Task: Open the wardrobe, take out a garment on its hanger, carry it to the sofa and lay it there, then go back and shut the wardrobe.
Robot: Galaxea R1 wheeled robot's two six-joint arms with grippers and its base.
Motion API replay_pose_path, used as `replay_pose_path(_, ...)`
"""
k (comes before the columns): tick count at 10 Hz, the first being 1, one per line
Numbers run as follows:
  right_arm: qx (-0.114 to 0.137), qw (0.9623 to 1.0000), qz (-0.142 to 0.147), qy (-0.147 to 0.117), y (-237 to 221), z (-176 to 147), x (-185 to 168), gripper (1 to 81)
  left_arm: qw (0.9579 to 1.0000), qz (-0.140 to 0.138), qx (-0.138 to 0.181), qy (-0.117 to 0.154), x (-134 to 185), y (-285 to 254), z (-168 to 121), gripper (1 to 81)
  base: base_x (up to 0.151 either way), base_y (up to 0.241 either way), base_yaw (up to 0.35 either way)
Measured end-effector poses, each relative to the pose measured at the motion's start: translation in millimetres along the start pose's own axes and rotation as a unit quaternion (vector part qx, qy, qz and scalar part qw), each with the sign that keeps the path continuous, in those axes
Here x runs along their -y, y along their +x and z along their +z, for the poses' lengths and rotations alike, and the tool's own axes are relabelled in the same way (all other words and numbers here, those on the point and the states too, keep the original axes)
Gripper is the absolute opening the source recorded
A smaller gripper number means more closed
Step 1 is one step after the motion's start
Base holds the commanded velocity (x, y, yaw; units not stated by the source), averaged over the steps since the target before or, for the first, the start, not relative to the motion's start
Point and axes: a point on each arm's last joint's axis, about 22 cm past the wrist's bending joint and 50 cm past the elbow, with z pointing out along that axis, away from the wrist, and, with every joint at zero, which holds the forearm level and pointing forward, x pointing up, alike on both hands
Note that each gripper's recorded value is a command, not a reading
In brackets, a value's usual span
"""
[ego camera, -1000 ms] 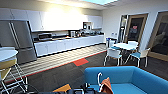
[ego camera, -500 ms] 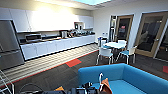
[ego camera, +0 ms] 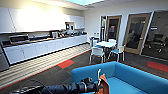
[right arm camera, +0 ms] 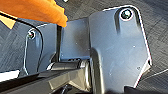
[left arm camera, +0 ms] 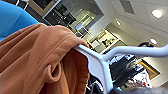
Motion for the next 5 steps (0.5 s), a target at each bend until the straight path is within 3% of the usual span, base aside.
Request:
replay_pose_path(2,-0.002,1.0,0.0,0.0,3,0,0,81.1,1.0,0.005,0.0,0.008,2,8,0,1.0,0.0,0.0,-0.11)
replay_pose_path(5,-0.002,1.0,0.0,0.0,3,0,1,81.1,0.9999,0.002,-0.001,0.016,11,7,-5,1.0,0.0,-0.087,0.0)
